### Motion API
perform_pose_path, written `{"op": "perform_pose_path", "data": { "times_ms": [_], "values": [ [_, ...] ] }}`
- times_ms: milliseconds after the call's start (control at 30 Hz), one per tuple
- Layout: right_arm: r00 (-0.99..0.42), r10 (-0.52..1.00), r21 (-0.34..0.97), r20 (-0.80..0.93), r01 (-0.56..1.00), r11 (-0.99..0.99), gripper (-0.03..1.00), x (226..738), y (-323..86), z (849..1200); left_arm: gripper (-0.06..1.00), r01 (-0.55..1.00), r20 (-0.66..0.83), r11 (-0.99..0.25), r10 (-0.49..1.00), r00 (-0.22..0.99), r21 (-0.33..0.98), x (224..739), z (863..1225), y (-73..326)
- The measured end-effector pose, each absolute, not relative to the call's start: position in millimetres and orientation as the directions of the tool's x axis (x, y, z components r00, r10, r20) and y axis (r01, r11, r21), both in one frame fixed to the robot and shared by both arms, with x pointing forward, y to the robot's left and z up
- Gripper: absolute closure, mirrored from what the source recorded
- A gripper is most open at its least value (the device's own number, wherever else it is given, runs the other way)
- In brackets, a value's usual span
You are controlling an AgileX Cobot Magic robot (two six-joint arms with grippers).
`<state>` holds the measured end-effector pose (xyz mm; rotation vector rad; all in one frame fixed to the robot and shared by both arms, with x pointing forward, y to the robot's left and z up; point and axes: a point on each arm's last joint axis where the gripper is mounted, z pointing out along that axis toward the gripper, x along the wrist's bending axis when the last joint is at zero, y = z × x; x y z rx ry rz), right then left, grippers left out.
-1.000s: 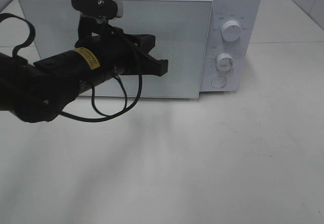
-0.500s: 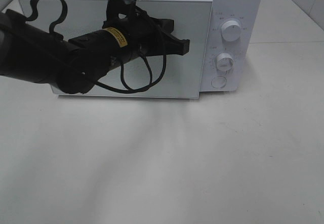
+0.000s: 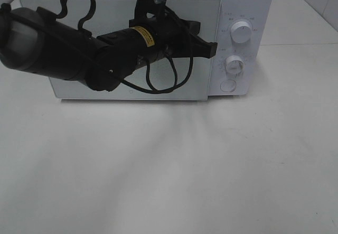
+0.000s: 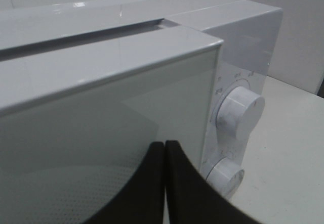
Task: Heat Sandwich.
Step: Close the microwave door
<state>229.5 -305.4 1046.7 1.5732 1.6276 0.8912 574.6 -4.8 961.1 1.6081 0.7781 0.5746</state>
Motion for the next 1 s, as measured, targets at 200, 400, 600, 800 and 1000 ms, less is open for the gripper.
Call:
{"op": "perform_pose_path", "data": {
  "times_ms": [200,400,600,800,1000],
  "values": [
    [-0.023,1.0,0.852,-0.019,0.523,0.028,0.2,230,-305,1047,0.94,0.165,-0.035,-0.1,0.75,0.661,0.981,584,962,-14],
    [-0.023,1.0,0.852,-0.019,0.523,0.028,0.2,230,-305,1047,0.94,0.162,-0.025,-0.11,0.751,0.659,0.981,593,964,-18],
    [-0.023,1.0,0.852,-0.019,0.523,0.028,0.2,230,-305,1047,0.94,0.148,0.0,-0.134,0.741,0.671,0.98,593,963,-19],
    [-0.023,1.0,0.852,-0.019,0.523,0.028,0.2,230,-305,1047,0.94,0.148,0.0,-0.134,0.741,0.671,0.98,593,963,-19],
    [-0.023,1.0,0.852,-0.019,0.523,0.028,0.2,230,-305,1047,0.94,0.148,0.0,-0.134,0.741,0.671,0.98,593,963,-19]
  ]
}}
